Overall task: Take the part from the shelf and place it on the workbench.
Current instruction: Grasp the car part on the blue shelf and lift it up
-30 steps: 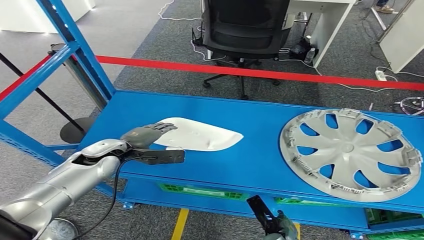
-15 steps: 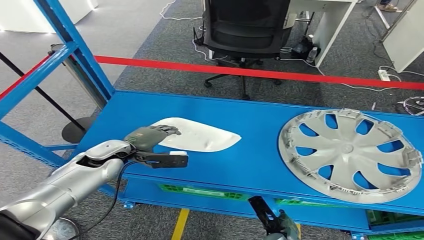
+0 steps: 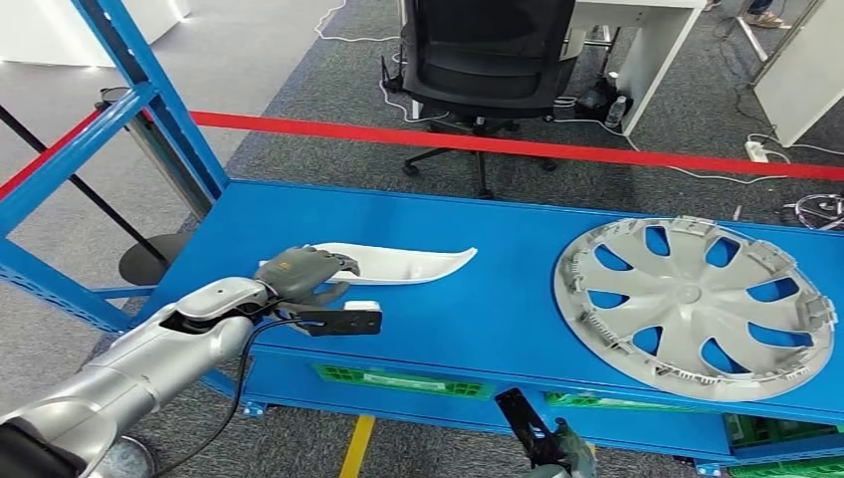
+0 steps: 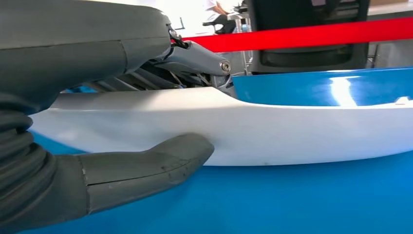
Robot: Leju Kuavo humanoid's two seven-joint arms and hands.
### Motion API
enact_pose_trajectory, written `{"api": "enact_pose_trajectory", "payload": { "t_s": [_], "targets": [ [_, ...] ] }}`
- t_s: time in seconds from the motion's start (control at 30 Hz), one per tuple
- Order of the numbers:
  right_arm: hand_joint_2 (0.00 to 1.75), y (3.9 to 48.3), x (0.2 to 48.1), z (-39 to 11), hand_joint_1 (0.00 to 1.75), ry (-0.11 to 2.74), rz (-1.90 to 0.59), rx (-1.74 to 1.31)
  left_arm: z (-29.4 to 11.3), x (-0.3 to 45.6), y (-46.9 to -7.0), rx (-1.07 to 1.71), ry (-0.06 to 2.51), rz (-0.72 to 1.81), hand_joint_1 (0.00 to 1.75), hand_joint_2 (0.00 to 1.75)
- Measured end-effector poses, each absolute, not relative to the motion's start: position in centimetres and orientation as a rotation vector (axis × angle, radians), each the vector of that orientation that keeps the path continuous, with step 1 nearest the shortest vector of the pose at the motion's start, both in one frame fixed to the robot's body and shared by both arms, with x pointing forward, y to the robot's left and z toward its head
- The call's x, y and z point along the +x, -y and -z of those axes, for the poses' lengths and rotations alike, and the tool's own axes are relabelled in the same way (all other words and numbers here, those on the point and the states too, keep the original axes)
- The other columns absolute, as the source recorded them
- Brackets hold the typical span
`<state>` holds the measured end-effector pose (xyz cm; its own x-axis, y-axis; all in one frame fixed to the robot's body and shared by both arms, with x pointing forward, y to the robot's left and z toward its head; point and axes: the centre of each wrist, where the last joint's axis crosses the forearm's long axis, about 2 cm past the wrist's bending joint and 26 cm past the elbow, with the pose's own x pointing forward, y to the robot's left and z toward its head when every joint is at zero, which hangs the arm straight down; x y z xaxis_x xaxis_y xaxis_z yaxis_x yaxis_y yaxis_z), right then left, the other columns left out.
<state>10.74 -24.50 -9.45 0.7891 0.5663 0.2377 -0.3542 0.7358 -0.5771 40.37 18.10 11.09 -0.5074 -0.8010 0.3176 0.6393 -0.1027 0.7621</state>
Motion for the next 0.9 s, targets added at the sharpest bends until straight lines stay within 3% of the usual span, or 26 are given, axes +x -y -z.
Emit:
{"api": "enact_pose_trajectory", "payload": {
  "t_s": [0.9],
  "targets": [
    [0.00,24.7,10.6,9.5,0.00,0.423,-0.503,-0.538,-10.2,39.9,-18.9,0.260,1.159,1.735,1.75,1.75]
  ]
}}
